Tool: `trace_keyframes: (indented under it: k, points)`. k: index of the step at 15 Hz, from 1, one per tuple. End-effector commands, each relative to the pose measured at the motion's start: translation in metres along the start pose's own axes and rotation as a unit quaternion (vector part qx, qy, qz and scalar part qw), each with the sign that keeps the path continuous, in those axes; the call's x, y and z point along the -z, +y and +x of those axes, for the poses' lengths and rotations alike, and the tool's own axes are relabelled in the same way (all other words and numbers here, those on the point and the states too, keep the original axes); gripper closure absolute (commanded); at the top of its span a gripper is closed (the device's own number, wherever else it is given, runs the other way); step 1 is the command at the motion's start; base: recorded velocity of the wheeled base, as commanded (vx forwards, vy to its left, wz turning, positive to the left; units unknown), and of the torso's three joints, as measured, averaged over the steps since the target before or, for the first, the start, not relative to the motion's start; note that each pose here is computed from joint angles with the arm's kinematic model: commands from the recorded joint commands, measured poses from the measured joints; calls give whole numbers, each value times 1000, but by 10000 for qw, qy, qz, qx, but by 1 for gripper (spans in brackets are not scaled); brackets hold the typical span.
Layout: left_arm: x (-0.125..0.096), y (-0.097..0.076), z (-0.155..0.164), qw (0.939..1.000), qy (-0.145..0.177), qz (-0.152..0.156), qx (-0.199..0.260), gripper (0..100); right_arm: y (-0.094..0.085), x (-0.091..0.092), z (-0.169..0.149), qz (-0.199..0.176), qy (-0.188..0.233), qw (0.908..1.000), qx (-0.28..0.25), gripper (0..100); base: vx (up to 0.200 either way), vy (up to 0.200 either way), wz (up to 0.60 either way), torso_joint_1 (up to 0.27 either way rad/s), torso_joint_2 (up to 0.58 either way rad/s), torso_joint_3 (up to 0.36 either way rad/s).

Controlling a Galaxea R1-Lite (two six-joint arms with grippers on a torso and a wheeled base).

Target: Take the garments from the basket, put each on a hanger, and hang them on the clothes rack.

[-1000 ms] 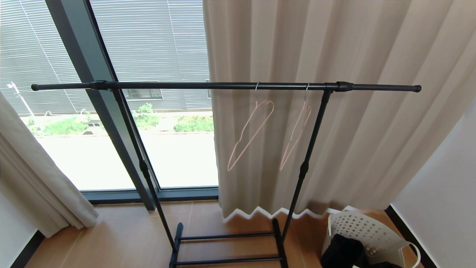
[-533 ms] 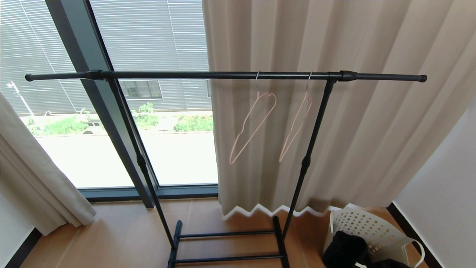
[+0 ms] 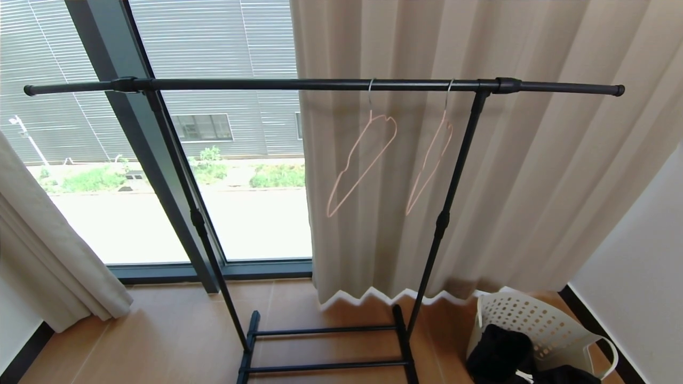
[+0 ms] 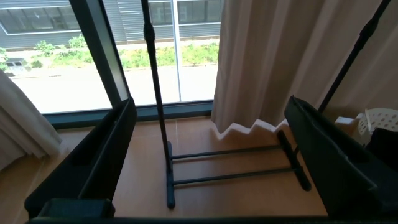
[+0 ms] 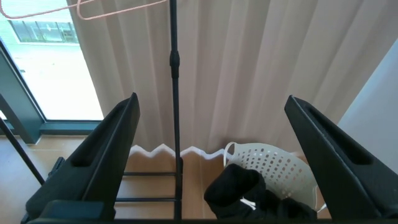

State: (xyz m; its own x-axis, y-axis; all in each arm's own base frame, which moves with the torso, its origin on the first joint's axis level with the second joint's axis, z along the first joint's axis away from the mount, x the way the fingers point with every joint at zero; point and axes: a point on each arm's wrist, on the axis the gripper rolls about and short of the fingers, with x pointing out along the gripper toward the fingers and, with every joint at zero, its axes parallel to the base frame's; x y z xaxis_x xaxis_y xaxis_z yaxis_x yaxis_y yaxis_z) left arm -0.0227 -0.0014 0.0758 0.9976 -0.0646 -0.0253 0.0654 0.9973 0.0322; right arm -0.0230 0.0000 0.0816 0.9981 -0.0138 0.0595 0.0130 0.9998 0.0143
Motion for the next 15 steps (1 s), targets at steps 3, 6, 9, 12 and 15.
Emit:
trace_keyframes:
  k: [3, 6, 9, 12, 15]
  points:
    - [0, 0, 0, 10000, -4, 0, -1, 0, 0, 0, 0, 0, -1, 10000, 0, 0, 0, 0, 0, -199, 473, 279]
    - [0, 0, 0, 10000, -4, 0, -1, 0, 0, 0, 0, 0, -1, 10000, 0, 0, 0, 0, 0, -217, 551, 333]
    - [0, 0, 0, 10000, -4, 0, -1, 0, 0, 0, 0, 0, -1, 10000, 0, 0, 0, 0, 0, -207, 536, 331]
    - [-1, 0, 0, 10000, -11, -7, -2, 0, 0, 0, 0, 8, -1, 10000, 0, 0, 0, 0, 0, -186, 515, 328]
    - [0, 0, 0, 10000, -4, -8, -1, 0, 0, 0, 0, 8, -1, 10000, 0, 0, 0, 0, 0, -170, 502, 336]
